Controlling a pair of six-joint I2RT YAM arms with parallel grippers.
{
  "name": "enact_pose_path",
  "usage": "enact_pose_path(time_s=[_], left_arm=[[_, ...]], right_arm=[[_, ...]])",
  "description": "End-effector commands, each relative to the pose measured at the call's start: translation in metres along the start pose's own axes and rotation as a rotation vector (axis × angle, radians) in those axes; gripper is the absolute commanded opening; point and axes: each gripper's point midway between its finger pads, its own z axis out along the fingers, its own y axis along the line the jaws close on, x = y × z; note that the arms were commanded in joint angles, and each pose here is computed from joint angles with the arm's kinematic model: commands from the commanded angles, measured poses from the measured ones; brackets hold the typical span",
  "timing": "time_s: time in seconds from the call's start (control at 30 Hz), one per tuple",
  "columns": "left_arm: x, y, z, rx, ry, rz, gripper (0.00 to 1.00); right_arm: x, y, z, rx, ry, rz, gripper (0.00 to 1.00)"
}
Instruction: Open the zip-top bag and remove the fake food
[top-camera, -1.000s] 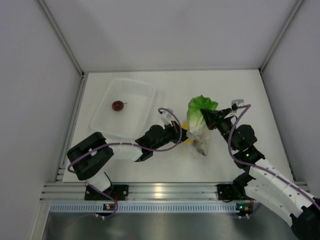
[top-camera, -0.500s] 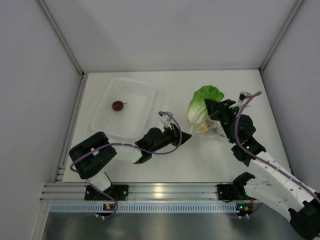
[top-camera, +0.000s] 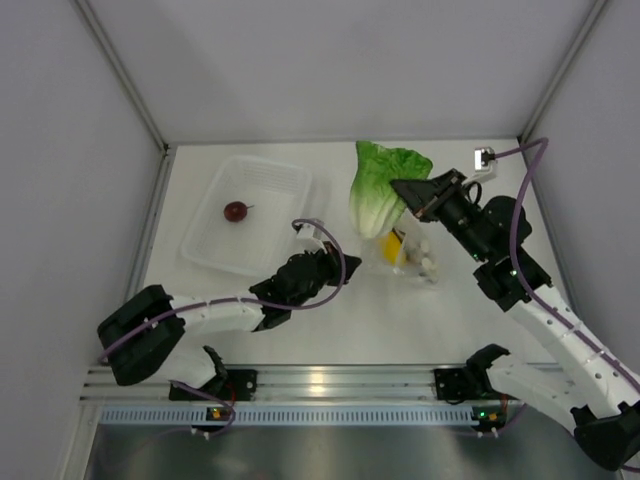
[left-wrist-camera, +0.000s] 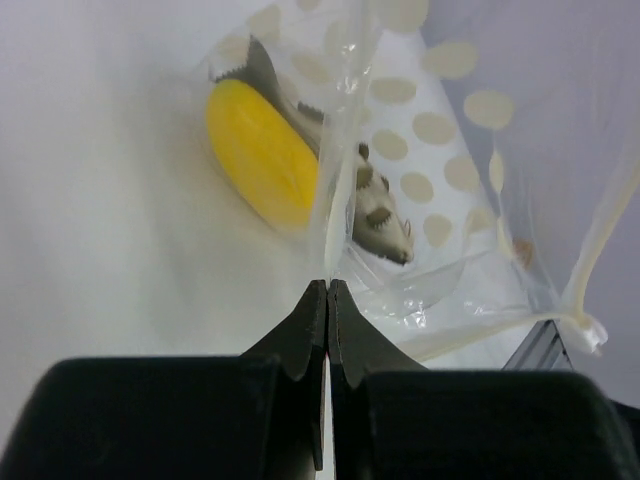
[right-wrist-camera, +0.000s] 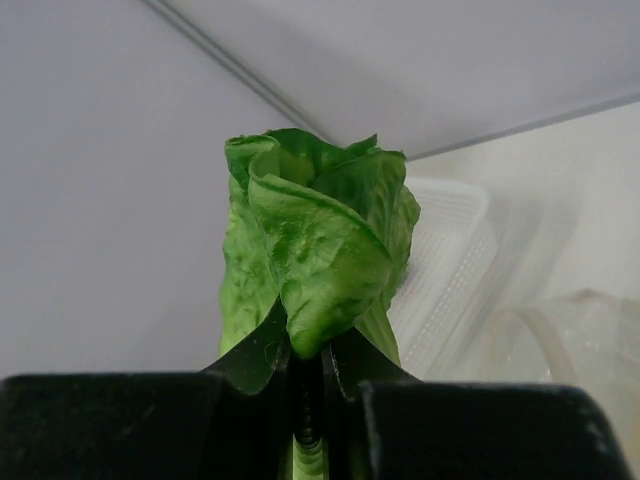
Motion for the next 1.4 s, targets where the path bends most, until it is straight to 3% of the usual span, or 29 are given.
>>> enact_pose_path(time_s=[0.0,0.13,0.37,0.73,0.93,1.37], left_arm=[[-0.043,-0.008,-0.010,-0.052,-0.140,-0.001,0.00],[-0.057,-0.023,-0.019,-0.006,-0.165,-0.006,0.00],[-0.048,-0.021,-0.036,0.028,-0.137,-0.049,0.00],[-0.029,0.000,-0.054,0.011,-0.105,-0.113,0.00],[-0.025,0.008,-0.064,0.006,-0.109,-0.128,0.00],[0.000,0.043,-0.079,-0.054,-0.077,-0.123,0.00]], right_arm=[[0.023,0.022,-0.010,-0.121,0.149,0.074,0.00],[0.020,0.033,-0.008,-0.195,0.146,0.017,0.00],[-0.005,0.053,0.012,-0.235,0.076,-0.016,0.00],[0.010,0.047,0.096,-0.217,0.090,-0.010,0.00],[0.040,0.036,0.146,-0.133,0.130,-0.051,0.00],[0.157,0.002,0.241,0.046,0.256,-0.217,0.00]])
